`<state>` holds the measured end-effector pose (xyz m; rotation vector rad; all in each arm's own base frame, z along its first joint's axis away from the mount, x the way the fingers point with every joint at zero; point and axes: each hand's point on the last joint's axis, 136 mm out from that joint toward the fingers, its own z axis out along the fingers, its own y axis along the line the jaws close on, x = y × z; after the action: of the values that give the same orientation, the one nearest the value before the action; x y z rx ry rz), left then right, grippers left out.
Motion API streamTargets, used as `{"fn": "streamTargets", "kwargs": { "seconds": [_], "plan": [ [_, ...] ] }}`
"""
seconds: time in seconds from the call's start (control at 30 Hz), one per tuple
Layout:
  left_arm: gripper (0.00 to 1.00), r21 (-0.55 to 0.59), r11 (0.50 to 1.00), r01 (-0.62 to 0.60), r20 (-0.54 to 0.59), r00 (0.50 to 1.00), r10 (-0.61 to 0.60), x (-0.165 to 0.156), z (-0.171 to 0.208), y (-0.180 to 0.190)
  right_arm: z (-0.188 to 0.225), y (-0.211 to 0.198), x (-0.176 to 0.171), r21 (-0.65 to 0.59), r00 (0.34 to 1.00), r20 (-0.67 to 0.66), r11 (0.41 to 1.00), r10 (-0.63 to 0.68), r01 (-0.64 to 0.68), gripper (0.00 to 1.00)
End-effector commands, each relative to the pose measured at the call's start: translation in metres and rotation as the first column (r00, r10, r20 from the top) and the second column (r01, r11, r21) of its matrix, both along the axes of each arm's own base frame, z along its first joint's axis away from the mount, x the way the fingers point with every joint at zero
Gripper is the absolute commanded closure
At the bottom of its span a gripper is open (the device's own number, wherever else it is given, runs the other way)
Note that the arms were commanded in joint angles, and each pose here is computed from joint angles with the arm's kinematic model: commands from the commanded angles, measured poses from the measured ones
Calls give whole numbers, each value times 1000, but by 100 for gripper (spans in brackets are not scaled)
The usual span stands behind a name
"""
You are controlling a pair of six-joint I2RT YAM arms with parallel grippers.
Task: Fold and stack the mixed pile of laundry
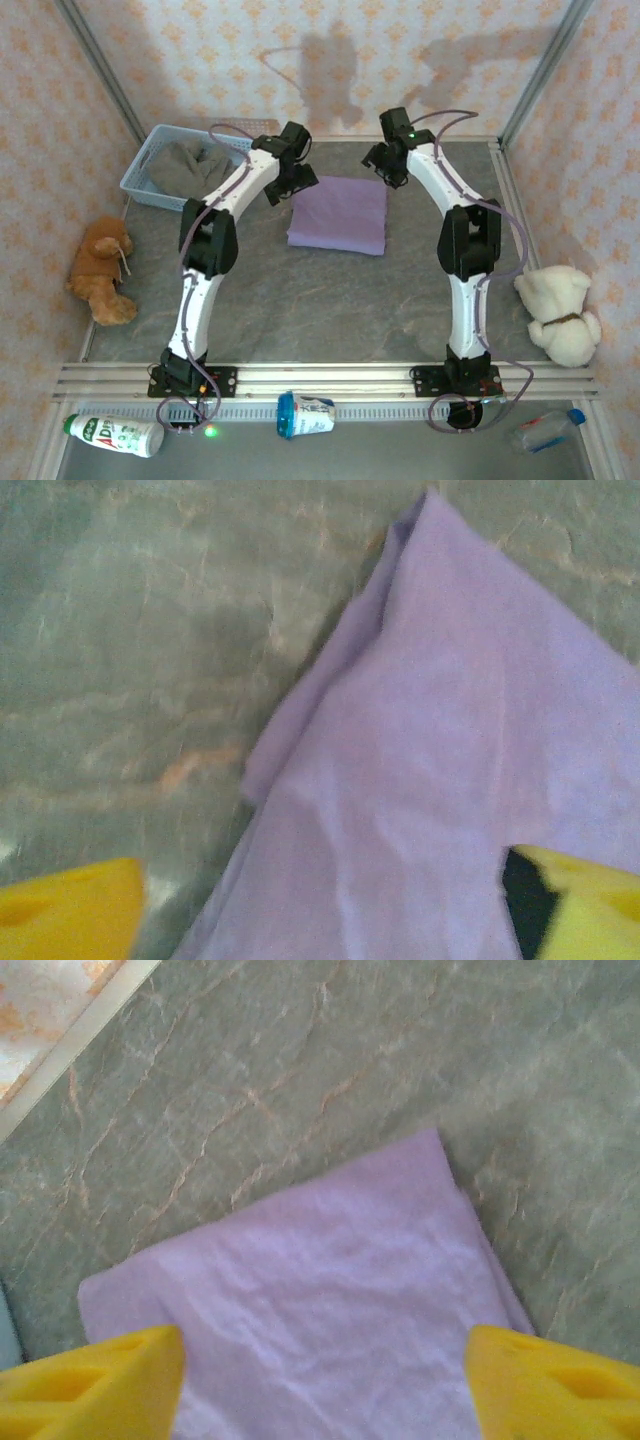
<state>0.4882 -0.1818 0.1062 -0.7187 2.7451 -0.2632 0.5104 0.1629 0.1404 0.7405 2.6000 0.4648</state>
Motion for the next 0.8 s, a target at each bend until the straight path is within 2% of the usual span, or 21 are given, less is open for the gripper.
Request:
{"fn": "streamTargets", "kwargs": {
  "seconds": [0.0,0.07,0.17,0.3,0.47,0.63,0.77],
  "plan": [
    [45,-106,993,60,93,994,-50,-16,33,-20,-12,21,-18,33,994,-27,994,101,-101,60],
    [69,-148,986,75,86,994,-62,-28,23,-28,-27,34,-24,75,989,-41,988,141,-137,72],
    [98,-169,981,99,21,995,-97,-48,-6,-39,-49,44,-27,106,986,-65,983,154,-147,77],
    [98,-144,983,115,-84,988,-128,-68,-48,-44,-79,34,-24,60,983,-128,991,128,-121,77],
    [95,-13,991,131,-207,970,-131,-90,-88,-17,-108,9,-37,7,979,-199,999,51,-50,77],
    [95,53,982,182,-273,949,-161,-97,-108,-4,-126,-13,-75,-19,965,-259,999,-36,32,77],
    [91,79,970,230,-242,948,-205,-76,-104,-7,-134,-25,-121,-17,944,-308,993,-117,117,75]
  ]
}}
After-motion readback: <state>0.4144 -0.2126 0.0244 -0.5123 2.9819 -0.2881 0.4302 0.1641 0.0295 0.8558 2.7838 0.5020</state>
